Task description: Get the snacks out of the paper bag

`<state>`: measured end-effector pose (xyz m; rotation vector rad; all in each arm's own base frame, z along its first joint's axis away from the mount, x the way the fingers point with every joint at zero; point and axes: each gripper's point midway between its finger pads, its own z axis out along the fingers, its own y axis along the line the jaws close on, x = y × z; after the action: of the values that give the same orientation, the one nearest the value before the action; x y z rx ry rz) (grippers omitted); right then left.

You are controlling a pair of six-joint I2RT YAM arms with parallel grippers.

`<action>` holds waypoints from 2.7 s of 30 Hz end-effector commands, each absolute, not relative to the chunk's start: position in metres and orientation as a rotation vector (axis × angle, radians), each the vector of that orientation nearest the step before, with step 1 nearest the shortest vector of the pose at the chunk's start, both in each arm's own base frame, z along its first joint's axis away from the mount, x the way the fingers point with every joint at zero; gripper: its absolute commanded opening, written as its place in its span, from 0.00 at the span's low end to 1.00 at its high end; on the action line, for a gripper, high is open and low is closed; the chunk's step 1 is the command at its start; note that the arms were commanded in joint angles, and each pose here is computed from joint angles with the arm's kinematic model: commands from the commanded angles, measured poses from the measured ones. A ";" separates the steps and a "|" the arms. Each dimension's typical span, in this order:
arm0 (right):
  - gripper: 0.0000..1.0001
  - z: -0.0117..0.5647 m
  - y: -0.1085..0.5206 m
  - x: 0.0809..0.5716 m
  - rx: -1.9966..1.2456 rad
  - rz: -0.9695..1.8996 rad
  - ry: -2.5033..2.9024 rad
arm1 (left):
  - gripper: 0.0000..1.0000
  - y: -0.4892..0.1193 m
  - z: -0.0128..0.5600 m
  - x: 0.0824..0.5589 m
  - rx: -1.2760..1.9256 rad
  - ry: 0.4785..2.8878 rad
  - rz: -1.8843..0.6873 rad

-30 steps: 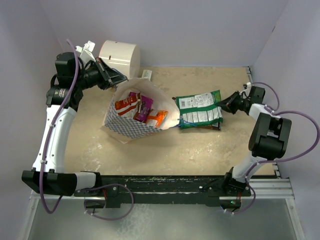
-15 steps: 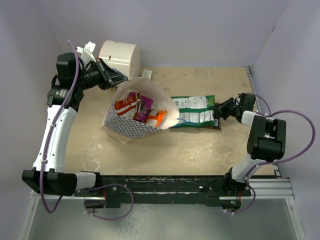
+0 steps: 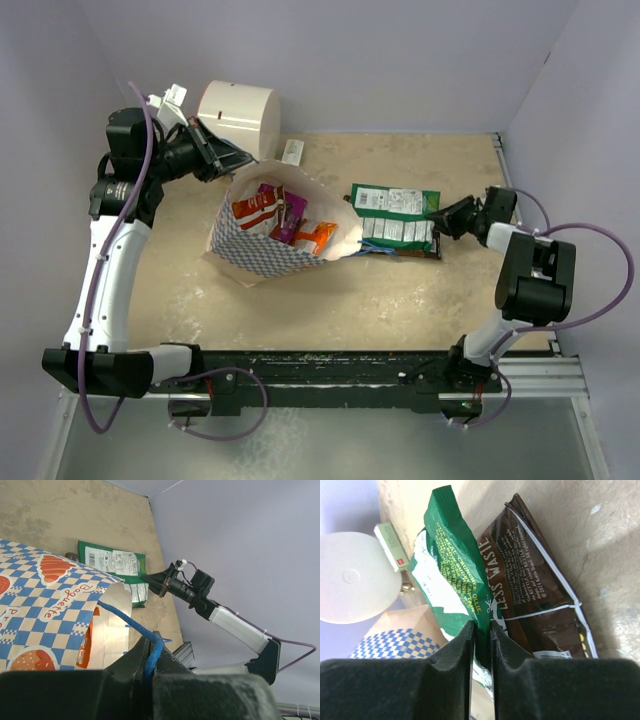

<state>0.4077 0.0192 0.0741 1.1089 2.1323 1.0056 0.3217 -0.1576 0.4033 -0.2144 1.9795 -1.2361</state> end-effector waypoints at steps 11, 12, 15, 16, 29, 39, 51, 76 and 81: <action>0.64 0.174 -0.037 0.402 0.488 0.354 2.326 | 0.00 -0.162 0.432 0.307 0.074 1.847 -1.196; 0.65 0.180 -0.021 0.404 0.436 0.396 2.323 | 0.00 -0.161 0.432 0.307 0.089 1.844 -1.179; 0.67 0.196 0.061 0.405 0.190 0.657 2.343 | 0.00 -0.158 0.435 0.307 0.152 1.827 -1.122; 0.67 0.199 0.090 0.401 0.120 0.761 2.354 | 0.00 -0.157 0.436 0.307 0.169 1.821 -1.099; 0.70 0.218 0.265 0.336 -0.118 1.466 2.325 | 0.00 -0.125 0.443 0.318 0.142 1.885 -0.809; 0.70 0.233 0.340 0.277 -0.324 1.670 2.320 | 0.00 -0.111 0.464 0.323 0.173 1.857 -0.703; 0.70 0.232 0.366 0.253 -0.394 1.714 2.332 | 0.00 -0.146 0.492 0.323 0.263 1.720 -0.982; 0.28 0.145 0.194 0.322 -0.292 0.563 2.721 | 0.00 -0.132 0.459 0.314 -0.101 1.918 -1.027; 0.24 0.126 0.240 0.319 -0.356 0.781 2.738 | 0.00 -0.139 0.450 0.324 -0.057 1.943 -1.082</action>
<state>0.3180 0.1985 0.1119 -0.2428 2.8211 0.5676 0.3180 -0.1308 0.4196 -0.1499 2.0672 -0.9992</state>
